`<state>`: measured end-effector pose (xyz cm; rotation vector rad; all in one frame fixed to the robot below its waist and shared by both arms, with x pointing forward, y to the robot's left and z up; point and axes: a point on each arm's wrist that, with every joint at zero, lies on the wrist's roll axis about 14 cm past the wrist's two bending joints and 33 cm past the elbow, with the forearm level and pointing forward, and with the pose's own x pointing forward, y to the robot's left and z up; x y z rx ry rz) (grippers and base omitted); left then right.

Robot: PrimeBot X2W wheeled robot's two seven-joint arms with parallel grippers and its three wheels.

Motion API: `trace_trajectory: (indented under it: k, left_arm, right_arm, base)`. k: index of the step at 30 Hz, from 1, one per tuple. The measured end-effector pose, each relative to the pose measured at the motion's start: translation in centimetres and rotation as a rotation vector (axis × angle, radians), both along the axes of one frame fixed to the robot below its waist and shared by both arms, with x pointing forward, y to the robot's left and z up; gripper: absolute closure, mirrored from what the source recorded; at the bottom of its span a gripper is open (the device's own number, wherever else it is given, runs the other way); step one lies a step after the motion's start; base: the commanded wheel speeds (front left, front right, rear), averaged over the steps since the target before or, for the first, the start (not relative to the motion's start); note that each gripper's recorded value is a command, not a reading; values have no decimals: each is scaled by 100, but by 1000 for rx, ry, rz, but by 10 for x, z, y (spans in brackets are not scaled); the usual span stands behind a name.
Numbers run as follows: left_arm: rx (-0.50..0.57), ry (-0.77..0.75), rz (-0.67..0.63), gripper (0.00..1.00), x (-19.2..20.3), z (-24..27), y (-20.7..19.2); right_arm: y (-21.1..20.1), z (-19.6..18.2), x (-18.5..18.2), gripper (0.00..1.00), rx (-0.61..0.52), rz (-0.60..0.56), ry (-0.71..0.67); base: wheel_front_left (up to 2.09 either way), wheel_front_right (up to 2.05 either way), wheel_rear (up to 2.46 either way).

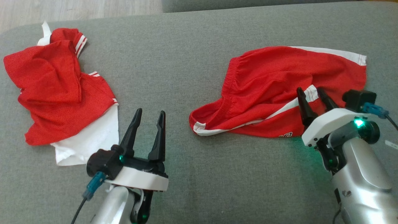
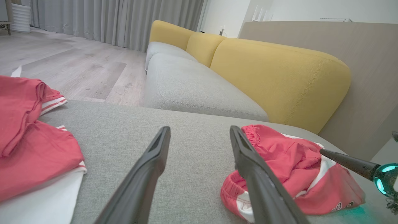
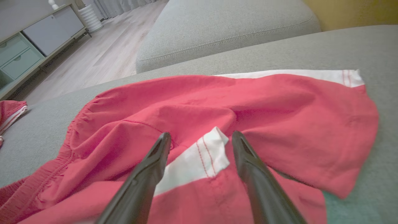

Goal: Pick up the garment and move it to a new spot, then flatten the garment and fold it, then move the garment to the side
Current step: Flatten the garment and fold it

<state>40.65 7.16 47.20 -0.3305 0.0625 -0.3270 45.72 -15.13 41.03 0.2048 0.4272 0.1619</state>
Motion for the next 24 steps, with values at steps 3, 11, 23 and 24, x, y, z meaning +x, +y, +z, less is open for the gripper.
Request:
trace_trajectory:
  k: [3, 11, 23, 24]
  left_arm:
    - [0, -2, 2, 0, 1, 0, 1]
    - [1, 1, 5, 0, 1, -1, 2]
    - [-4, -36, -13, 0, 2, 13, -6]
    - [-5, -41, -21, 0, 3, 14, -8]
  right_arm:
    - [4, -3, 1, 0, 4, 15, 16]
    - [5, -10, -1, 100, 11, 24, 46]
    - [-28, 22, -15, 100, 10, -54, -92]
    - [-33, 20, -23, 100, 13, -72, -88]
  base:
    - [0, 0, 0]
    - [0, 0, 0]
    - [0, 0, 0]
    - [0, 0, 0]
